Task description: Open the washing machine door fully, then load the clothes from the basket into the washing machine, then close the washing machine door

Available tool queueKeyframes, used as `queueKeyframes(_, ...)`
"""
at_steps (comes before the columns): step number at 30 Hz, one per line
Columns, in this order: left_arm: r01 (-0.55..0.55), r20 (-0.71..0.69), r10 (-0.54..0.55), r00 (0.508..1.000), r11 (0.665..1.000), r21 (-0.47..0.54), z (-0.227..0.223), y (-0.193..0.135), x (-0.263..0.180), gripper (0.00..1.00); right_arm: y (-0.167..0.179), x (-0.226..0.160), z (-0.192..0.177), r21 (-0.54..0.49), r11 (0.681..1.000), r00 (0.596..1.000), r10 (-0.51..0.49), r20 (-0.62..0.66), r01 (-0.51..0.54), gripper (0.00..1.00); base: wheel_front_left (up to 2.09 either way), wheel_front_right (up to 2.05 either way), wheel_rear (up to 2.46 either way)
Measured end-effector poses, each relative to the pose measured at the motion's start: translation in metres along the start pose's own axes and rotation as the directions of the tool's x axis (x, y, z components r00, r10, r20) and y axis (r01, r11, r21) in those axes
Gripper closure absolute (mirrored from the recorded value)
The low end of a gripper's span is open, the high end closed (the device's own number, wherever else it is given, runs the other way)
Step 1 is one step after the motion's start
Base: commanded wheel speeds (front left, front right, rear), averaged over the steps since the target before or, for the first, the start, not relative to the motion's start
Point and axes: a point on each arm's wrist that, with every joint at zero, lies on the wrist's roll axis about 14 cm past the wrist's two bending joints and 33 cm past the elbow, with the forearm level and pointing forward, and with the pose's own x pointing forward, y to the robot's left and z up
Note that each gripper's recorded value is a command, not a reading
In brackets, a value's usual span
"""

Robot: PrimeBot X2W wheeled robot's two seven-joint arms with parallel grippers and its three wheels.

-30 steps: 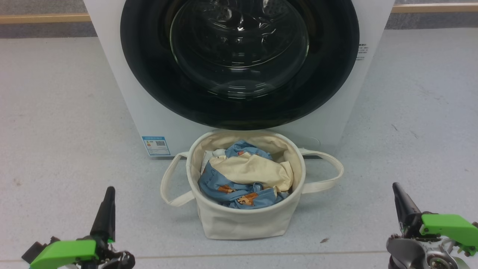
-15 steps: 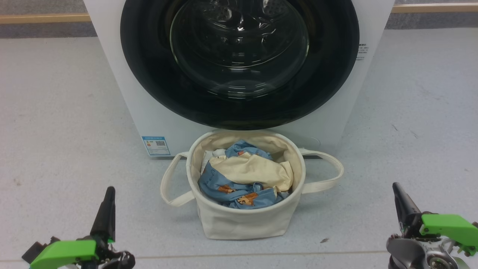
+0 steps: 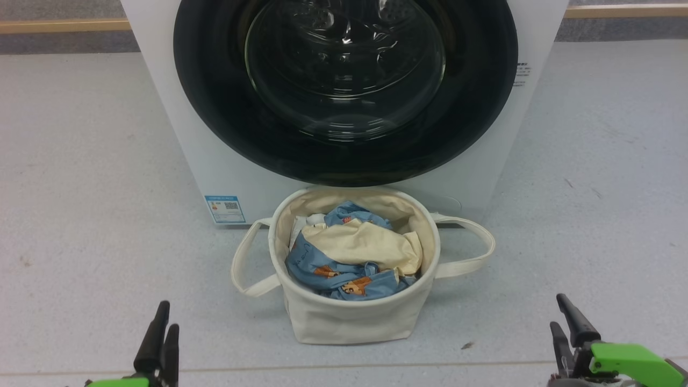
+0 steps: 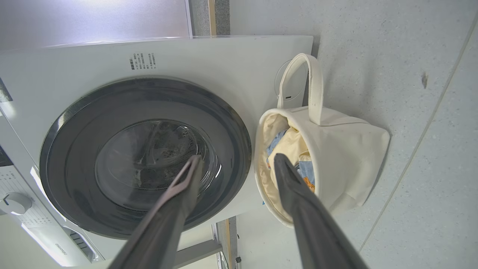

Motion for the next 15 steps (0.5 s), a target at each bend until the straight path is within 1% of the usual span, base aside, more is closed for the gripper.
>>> queueKeyframes(15, 0.016, 0.021, -0.016, 1.0, 1.0, -0.002, 0.005, -0.007, 0.005, 0.0, 0.014, 0.007, -0.001, 0.001, 0.999, 0.999, 0.041, 0.013, -0.041, 0.0, 0.0, 0.0, 0.0)
